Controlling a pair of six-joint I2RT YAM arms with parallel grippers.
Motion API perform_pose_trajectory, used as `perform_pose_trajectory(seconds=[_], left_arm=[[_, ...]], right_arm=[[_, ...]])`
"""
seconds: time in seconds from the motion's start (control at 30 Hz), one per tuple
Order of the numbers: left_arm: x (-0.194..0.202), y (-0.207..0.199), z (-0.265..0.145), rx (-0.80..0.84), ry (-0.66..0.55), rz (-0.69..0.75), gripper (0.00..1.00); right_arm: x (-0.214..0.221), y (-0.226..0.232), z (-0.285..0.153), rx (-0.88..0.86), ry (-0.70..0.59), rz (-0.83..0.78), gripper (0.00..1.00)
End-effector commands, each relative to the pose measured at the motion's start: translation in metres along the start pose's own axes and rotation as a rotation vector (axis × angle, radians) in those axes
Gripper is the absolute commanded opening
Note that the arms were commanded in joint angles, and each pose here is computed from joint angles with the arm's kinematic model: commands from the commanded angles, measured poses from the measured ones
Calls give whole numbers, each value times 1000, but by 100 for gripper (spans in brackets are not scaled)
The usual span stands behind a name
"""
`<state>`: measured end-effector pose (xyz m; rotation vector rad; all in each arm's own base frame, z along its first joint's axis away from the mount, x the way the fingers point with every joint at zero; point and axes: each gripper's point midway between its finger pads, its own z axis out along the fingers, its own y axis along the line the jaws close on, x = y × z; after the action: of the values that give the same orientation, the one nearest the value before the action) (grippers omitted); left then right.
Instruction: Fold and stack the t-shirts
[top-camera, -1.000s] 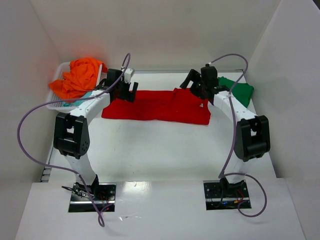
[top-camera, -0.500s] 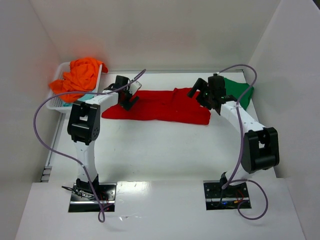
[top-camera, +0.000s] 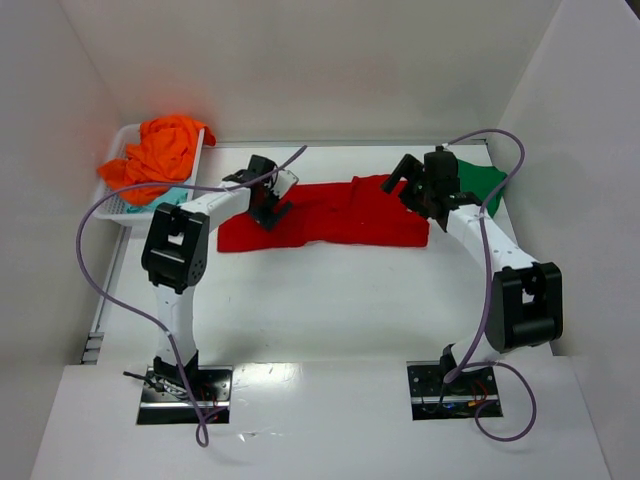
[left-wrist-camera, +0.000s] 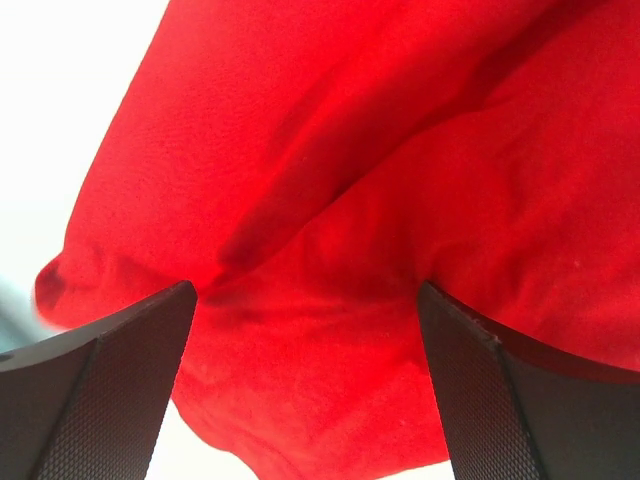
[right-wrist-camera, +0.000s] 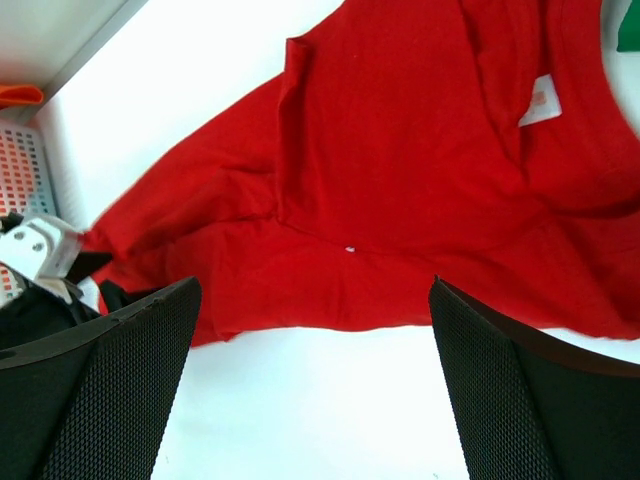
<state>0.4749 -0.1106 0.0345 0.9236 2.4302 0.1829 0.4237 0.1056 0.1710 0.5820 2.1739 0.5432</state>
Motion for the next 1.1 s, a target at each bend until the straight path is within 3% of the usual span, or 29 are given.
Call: perform_pose_trajectory(seconds=[0.0,0.2,0.3,0.47,0.7,1.07], left_arm=[[23,-58,-18,200,79,-166,99],[30,-126,-57,307,108,-335,99],[36,-166,-77,366,112,-322,99],[75,-223,-104,477,229,-338,99],[79,-256,-146,594,200,-399,99],[84,-284,-146,620,181,-389,99]], right_arm=[[-9,0,-3,-6,-38,-13,100],[15,-24,9,63,26,-8,100],[27,-37,16,112,65,-6,100],[51,-44,35,144,126,-26,100],[79,-33,72,176,194,-82,100],[106,-33,122,280,243,-144,100]])
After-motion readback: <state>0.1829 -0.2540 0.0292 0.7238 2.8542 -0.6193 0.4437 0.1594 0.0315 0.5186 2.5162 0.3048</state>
